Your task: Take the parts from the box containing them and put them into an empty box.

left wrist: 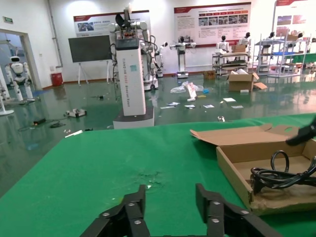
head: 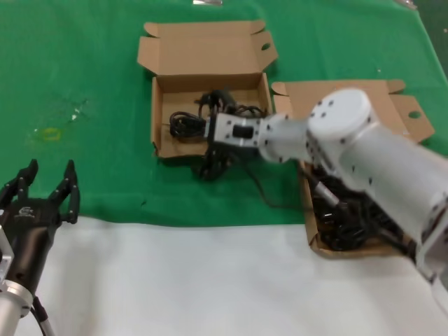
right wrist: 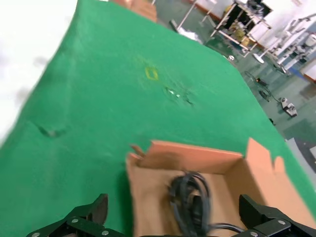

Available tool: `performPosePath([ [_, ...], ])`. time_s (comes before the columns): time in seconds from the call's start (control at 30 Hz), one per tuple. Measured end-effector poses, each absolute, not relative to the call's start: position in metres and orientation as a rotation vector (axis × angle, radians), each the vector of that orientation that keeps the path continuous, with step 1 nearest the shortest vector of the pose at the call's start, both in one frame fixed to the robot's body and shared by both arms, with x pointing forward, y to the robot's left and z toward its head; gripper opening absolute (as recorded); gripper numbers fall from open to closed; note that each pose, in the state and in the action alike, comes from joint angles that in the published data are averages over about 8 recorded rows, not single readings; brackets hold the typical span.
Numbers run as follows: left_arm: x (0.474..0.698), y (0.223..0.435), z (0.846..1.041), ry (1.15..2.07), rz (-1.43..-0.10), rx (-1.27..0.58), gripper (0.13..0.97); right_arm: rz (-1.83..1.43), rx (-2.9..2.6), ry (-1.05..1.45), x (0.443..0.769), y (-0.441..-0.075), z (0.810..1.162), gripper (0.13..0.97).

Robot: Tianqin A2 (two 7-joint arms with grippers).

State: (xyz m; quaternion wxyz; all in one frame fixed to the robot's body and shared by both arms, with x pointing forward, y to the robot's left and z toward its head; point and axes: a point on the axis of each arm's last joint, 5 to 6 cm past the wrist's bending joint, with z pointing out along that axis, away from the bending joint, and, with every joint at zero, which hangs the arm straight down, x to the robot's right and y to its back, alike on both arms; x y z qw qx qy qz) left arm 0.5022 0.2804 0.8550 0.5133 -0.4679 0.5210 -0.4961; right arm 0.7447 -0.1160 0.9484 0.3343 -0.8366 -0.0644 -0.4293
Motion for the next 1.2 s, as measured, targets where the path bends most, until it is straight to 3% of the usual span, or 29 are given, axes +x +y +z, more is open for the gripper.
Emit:
performPosePath([
  [0.3, 0.502, 0.28, 0.855, 1.253, -1.193, -1.125, 0.484, -1.039, -2.064, 0.018, 0.719, -0.107, 0.909, 0.942],
  [0.43, 0.502, 0.28, 0.855, 1.253, -1.193, -1.125, 0.484, -1.013, -2.009, 0.106, 0.706, -0.107, 0.895, 0.958],
  [0.5, 0.502, 0.28, 0.855, 1.253, -1.193, -1.125, 0.54, -1.003, -1.981, 0.152, 0.7, -0.108, 0.889, 0.966],
  [0.7, 0.502, 0.28, 0.855, 1.253, -1.193, -1.125, 0.707, -0.98, -1.897, 0.286, 0.682, -0.113, 0.874, 0.966],
  [1.0, 0.502, 0.28, 0.855, 1.253, -1.193, -1.125, 0.864, -0.973, -1.769, 0.489, 0.654, -0.132, 0.857, 0.966],
  [1.2, 0.502, 0.28, 0.855, 1.253, -1.193, -1.125, 0.917, -0.985, -1.683, 0.62, 0.634, -0.15, 0.849, 0.966],
])
